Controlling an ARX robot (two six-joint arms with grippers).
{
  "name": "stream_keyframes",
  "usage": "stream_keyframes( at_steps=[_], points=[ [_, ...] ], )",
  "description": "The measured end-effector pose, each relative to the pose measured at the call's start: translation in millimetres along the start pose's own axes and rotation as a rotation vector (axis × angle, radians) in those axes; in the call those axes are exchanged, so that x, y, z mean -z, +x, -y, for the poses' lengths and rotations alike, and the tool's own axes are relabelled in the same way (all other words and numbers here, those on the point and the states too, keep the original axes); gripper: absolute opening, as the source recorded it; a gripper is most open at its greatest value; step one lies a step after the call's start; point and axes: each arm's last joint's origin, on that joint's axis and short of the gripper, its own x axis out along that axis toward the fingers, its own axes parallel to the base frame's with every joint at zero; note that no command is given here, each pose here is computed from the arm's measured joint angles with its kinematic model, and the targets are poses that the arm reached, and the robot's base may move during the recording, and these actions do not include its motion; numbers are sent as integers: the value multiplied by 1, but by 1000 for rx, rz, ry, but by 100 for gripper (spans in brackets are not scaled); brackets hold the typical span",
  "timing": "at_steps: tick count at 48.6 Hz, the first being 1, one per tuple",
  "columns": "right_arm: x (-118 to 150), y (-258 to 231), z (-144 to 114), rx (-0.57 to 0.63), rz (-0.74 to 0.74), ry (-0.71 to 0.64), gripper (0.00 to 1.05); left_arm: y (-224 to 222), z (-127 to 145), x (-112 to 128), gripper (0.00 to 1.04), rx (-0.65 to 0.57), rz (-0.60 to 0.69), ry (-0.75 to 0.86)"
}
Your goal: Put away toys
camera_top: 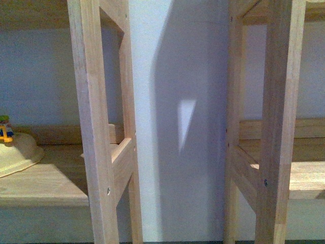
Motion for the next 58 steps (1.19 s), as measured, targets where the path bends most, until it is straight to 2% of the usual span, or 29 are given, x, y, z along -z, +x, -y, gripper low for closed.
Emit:
stream_keyframes(
  at_steps=[12, 15, 19, 22, 25, 32, 40, 48, 53, 58],
  points=[
    [0, 0, 0, -10, -7, -4, 20, 0, 0, 0, 99, 0, 0, 0],
    [5, 1, 3, -52, -91, -65, 20, 0, 0, 0, 99, 0, 0, 0],
    [0, 5, 7, -45, -111, -109, 20, 0, 0, 0, 99, 0, 0, 0],
    [-22, 8, 9, -21, -50, -123, 20, 0, 0, 0, 99, 0, 0, 0],
    [-54, 10, 7, -16, 39, -144, 20, 0, 0, 0, 99, 0, 0, 0],
    [-109, 16, 2, -36, 135, -187, 20, 0, 0, 0, 99, 0, 0, 0],
    [-154, 22, -2, -57, 211, -227, 20, 0, 0, 0, 99, 0, 0, 0],
    [-239, 41, -9, -58, 347, -292, 20, 0, 0, 0, 99, 0, 0, 0],
    [-267, 52, -10, -62, 374, -306, 20, 0, 0, 0, 99, 0, 0, 0],
    [-305, 70, -13, -71, 377, -301, 20, 0, 0, 0, 99, 0, 0, 0]
  ],
)
